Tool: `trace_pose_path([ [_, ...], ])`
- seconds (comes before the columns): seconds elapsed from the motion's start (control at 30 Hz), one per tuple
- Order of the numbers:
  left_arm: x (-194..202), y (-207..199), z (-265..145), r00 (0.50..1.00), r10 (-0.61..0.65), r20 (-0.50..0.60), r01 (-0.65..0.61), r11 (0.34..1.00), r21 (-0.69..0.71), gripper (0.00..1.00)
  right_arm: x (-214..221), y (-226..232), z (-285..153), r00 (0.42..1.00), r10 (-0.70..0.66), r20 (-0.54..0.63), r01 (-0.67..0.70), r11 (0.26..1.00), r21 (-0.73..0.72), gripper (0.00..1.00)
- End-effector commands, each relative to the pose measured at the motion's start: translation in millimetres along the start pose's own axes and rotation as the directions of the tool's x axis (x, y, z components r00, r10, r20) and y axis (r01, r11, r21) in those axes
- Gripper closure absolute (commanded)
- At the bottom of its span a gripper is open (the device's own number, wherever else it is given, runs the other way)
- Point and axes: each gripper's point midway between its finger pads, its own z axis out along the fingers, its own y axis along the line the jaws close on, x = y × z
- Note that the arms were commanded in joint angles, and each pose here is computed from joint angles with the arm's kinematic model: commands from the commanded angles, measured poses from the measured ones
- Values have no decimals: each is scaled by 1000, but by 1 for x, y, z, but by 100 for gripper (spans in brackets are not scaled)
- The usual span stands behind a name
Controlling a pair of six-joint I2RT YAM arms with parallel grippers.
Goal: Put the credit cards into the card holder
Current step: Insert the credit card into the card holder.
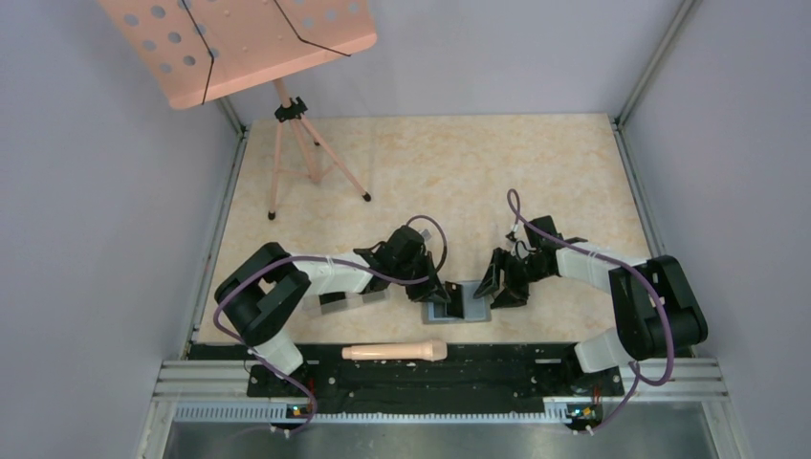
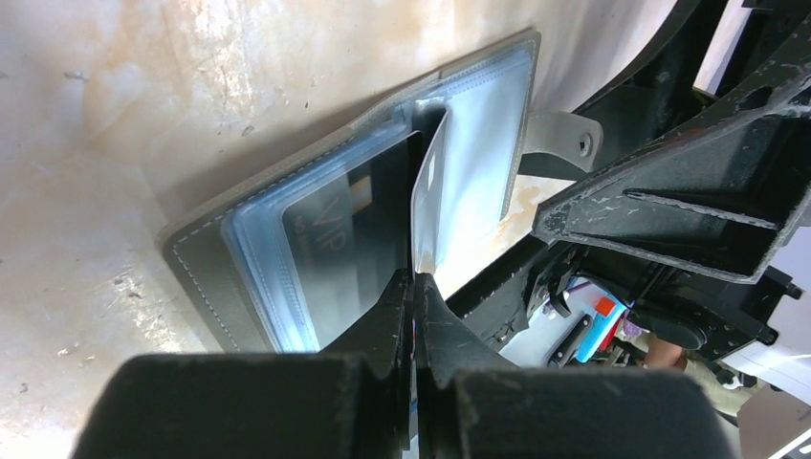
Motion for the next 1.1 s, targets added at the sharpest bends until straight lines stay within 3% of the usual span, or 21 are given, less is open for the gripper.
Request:
trace_pose_path([
  [0.0,5,3,-6,1000,-8,-20,7,999,-41,100,-3,-4,5,999,-32,9,32,999,16,40],
  [0.47,9,8,13,998,-27,-62,19,992,-123,100,-2,-1,5,1000,-26,6,26,1000,-5,44],
  [0.9,22,-1,23,990,19,-142,-48,978,-202,78,0,2,5,1000,-19,5,20,1000,-25,45],
  [1.07,17,-8,15,992,54,-115,-77,976,-204,62,1,2,4,1000,-21,6,21,999,-26,45],
])
